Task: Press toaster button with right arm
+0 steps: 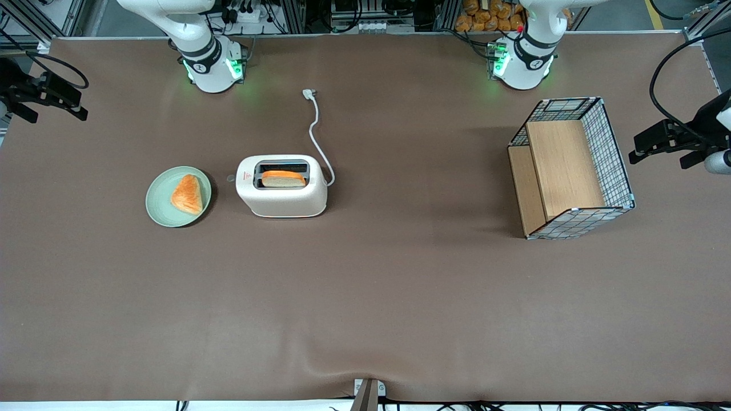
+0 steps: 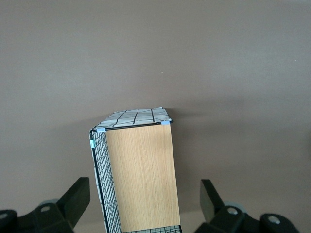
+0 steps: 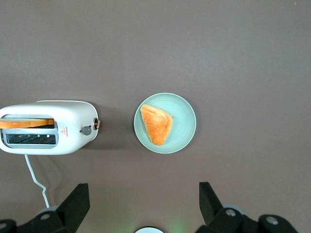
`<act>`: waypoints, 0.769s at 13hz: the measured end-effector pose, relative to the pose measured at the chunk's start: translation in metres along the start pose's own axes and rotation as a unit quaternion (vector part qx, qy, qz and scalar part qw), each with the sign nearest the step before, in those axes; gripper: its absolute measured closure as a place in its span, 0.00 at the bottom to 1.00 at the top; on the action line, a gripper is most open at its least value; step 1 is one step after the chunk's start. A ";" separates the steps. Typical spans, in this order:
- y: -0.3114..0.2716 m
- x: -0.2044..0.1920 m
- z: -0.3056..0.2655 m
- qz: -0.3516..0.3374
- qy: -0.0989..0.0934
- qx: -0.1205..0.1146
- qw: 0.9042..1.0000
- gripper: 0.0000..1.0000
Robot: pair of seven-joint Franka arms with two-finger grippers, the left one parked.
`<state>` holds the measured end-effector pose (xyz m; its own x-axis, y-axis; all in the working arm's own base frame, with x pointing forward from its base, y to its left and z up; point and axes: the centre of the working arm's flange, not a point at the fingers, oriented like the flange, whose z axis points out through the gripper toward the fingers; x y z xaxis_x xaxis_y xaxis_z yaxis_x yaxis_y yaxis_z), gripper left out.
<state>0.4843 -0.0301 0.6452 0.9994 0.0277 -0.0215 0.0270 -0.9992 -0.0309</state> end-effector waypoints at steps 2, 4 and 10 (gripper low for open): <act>0.000 0.000 0.000 0.000 0.000 0.000 1.000 0.00; 0.001 0.000 0.000 0.001 0.000 0.000 1.000 0.00; 0.010 0.001 0.002 0.009 -0.002 0.001 1.000 0.00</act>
<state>0.4850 -0.0396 0.6433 0.9996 0.0095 -0.0255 0.0087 -0.9994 -0.0321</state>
